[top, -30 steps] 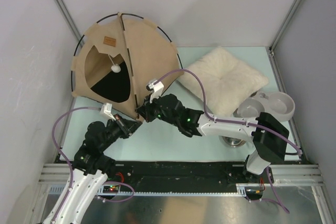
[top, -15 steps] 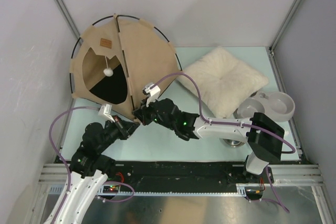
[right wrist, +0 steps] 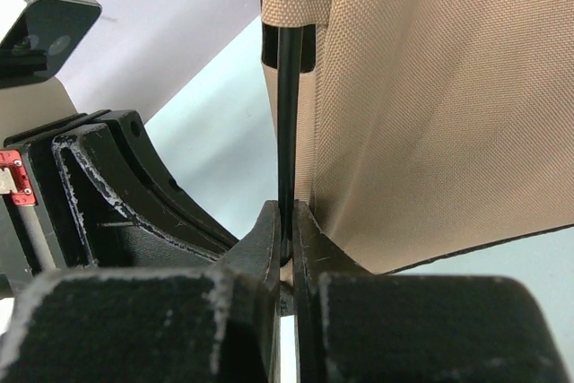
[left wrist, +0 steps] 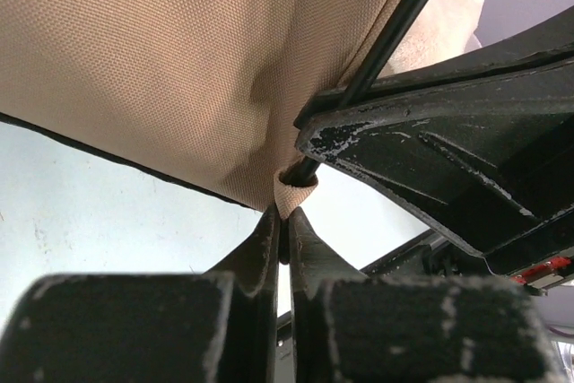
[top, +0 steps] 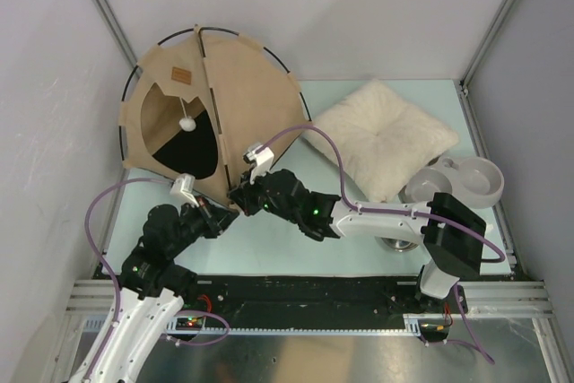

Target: Set up the pet tent

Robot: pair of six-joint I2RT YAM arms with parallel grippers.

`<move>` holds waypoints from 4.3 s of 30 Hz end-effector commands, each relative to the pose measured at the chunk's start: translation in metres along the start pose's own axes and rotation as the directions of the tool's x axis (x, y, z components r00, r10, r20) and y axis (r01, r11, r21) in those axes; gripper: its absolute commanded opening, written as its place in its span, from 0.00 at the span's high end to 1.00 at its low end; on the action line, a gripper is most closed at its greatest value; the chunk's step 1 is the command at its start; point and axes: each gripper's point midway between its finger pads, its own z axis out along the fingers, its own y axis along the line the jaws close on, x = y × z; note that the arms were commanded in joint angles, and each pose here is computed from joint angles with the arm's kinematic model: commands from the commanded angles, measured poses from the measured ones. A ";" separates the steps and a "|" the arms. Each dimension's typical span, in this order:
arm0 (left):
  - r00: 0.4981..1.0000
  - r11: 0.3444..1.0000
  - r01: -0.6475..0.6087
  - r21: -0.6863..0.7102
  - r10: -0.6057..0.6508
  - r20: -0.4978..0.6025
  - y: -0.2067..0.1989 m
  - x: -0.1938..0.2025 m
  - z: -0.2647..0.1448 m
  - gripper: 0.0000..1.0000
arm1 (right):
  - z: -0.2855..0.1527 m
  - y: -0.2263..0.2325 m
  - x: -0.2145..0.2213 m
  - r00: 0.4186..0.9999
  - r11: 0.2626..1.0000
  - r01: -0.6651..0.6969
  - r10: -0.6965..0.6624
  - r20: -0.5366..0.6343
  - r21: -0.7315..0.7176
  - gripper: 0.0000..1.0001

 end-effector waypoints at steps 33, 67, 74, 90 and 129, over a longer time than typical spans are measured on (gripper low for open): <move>0.965 0.987 -0.156 -0.047 0.163 0.206 -0.042 -0.071 -0.066 0.41 | -0.019 -0.078 0.031 0.971 0.981 0.157 -0.132 -0.200 0.116 1.00; 0.862 0.888 -0.297 -0.352 0.408 0.301 -0.049 -0.168 -0.093 0.19 | -0.037 -0.102 -0.078 0.955 0.921 0.284 -0.298 0.012 0.267 0.20; 0.857 0.892 -0.294 -0.343 0.405 0.318 -0.051 -0.167 -0.099 0.18 | 0.002 -0.130 -0.074 0.943 0.882 0.319 -0.330 -0.027 0.347 0.42; 0.864 0.875 -0.277 -0.397 0.408 0.295 -0.058 -0.195 -0.085 0.18 | 0.011 -0.138 -0.078 0.898 0.896 0.441 -0.439 -0.045 0.060 1.00; 0.868 0.839 -0.139 -0.525 0.359 0.343 -0.060 -0.250 -0.064 0.17 | -0.126 -0.430 -0.166 0.862 0.259 -0.494 0.272 0.428 0.830 0.01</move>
